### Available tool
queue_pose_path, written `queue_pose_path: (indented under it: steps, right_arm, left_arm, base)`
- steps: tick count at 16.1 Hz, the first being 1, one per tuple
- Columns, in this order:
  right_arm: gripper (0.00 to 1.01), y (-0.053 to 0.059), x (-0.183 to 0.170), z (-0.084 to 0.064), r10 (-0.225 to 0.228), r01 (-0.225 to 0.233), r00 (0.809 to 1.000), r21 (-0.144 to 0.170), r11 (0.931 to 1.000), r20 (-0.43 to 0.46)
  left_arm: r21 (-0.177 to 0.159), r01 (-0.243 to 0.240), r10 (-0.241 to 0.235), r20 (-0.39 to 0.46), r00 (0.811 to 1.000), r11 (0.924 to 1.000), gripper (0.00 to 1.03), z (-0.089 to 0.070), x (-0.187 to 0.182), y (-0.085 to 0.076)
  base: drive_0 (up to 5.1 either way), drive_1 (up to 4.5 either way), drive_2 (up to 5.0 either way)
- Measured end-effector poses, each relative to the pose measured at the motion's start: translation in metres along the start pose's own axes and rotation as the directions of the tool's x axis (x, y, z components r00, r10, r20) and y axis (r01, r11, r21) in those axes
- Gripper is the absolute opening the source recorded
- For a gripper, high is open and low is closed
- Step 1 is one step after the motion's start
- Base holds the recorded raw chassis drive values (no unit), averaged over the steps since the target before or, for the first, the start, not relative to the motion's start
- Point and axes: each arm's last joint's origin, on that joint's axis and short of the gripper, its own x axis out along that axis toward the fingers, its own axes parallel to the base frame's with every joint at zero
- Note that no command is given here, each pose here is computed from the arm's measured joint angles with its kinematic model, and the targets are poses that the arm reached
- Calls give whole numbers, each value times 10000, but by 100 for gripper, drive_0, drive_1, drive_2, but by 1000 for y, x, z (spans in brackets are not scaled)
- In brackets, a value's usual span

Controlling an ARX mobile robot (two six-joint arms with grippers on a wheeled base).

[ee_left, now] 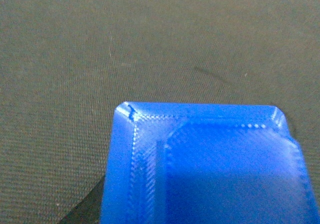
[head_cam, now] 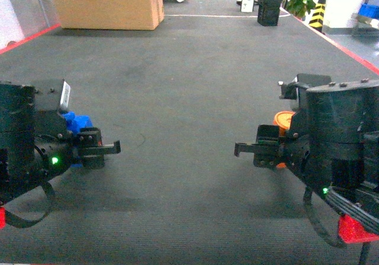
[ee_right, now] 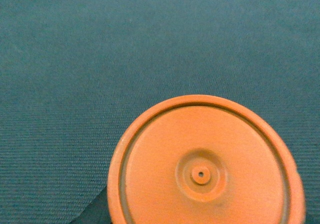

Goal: Sort blue parts and orange caps into right shelf containers

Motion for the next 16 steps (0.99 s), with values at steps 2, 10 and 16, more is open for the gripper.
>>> queue_pose_path:
  steps: [2,10,16]
  right_arm:
    - [45,-12,-29,27,281,-267,9969,-189,9995,733]
    - [45,-100,-260,96,178,151,9294,-860,9962,3686]
    - [45,-110,-260,83,0,336,9286,-840,9959,3712]
  left_arm:
    - [-37,539,-534,881,9947,9985,44,24,-25,0]
    - [773,110,-427,4220,9056,9969,43,73,-259,46]
    - [584,-61,-183,4091,9123,9983,43,56,-257,57]
  base:
    - [0,0,0]
    - [0,0,0]
    - [0,0,0]
